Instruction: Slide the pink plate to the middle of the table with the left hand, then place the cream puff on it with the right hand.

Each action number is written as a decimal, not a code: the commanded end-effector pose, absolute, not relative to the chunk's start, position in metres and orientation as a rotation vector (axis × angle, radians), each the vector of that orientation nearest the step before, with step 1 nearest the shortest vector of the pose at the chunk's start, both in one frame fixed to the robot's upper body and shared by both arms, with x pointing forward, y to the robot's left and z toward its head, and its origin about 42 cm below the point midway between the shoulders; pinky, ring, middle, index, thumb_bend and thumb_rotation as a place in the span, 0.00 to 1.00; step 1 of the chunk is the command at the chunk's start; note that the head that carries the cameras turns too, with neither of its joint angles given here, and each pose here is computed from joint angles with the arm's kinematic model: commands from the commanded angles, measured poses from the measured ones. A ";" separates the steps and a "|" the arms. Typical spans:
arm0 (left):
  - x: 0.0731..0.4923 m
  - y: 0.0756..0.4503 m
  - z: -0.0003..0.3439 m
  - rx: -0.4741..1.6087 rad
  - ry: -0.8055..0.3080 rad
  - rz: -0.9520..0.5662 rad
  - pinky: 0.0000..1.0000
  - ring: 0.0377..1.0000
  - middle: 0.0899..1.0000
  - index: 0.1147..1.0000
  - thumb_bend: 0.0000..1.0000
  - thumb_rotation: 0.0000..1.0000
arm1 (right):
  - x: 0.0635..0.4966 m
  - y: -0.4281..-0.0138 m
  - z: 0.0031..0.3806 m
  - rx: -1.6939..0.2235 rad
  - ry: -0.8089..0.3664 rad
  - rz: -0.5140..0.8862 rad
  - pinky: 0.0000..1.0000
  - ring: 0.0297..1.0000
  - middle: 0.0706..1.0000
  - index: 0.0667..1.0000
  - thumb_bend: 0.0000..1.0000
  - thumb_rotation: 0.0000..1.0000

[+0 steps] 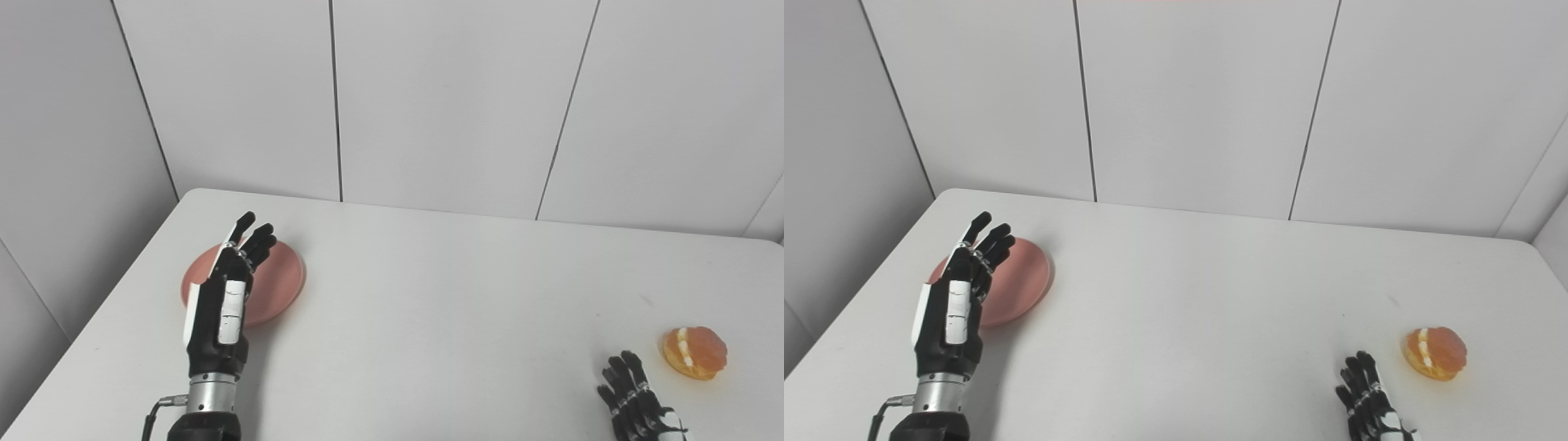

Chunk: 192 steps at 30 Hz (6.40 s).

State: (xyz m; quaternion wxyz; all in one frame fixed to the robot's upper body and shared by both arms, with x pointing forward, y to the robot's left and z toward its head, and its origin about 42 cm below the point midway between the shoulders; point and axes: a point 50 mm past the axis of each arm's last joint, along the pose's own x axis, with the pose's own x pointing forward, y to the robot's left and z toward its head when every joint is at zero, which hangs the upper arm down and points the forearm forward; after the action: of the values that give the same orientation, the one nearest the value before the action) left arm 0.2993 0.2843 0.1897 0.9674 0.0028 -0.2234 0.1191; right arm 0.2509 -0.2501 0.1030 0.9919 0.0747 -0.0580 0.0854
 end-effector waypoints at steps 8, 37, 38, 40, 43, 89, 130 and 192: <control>0.313 0.334 0.245 0.155 -0.617 0.332 0.84 0.82 0.83 0.89 0.89 0.92 | 0.247 -0.244 0.062 0.175 0.047 0.152 1.00 1.00 0.96 0.98 0.75 1.00; 0.359 0.448 0.195 0.241 -0.410 0.476 0.77 0.78 0.79 0.84 0.95 0.86 | 0.247 -0.243 0.061 0.162 0.051 0.162 1.00 1.00 0.95 0.99 0.75 1.00; 0.361 0.450 0.192 0.244 -0.406 0.473 0.77 0.78 0.78 0.84 0.96 0.88 | 0.248 -0.243 0.061 0.158 0.050 0.162 1.00 1.00 0.95 0.99 0.76 1.00; 0.367 0.452 0.188 0.244 -0.393 0.472 0.79 0.79 0.79 0.84 0.98 0.89 | 0.248 -0.242 0.061 0.156 0.049 0.161 1.00 1.00 0.95 0.99 0.76 1.00; 0.374 0.453 0.184 0.228 -0.387 0.466 0.79 0.80 0.79 0.84 0.95 0.90 | 0.247 -0.241 0.061 0.162 0.052 0.159 1.00 1.00 0.95 0.98 0.76 1.00; 0.421 0.416 0.177 0.223 -0.331 0.298 0.88 0.88 0.87 0.93 0.93 0.87 | 0.245 -0.237 0.063 0.159 0.050 0.157 1.00 0.98 0.92 0.98 0.78 1.00; 0.422 0.426 0.140 0.260 -0.190 0.240 0.87 0.89 0.89 0.97 0.72 0.89 | 0.244 -0.236 0.064 0.145 0.057 0.160 1.00 0.98 0.90 0.98 0.79 1.00; 0.401 0.246 0.095 0.149 -0.039 -0.063 0.76 0.85 0.88 0.94 0.79 0.88 | 0.243 -0.222 0.070 0.128 0.053 0.163 0.99 0.93 0.86 0.96 0.81 1.00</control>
State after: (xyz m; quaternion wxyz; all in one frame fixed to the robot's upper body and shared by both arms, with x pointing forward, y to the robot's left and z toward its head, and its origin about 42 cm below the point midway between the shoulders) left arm 0.4161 0.2654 0.1265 0.9937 0.0880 -0.0654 -0.0211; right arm 0.2514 -0.2423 0.1027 0.9946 0.0469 -0.0620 0.0690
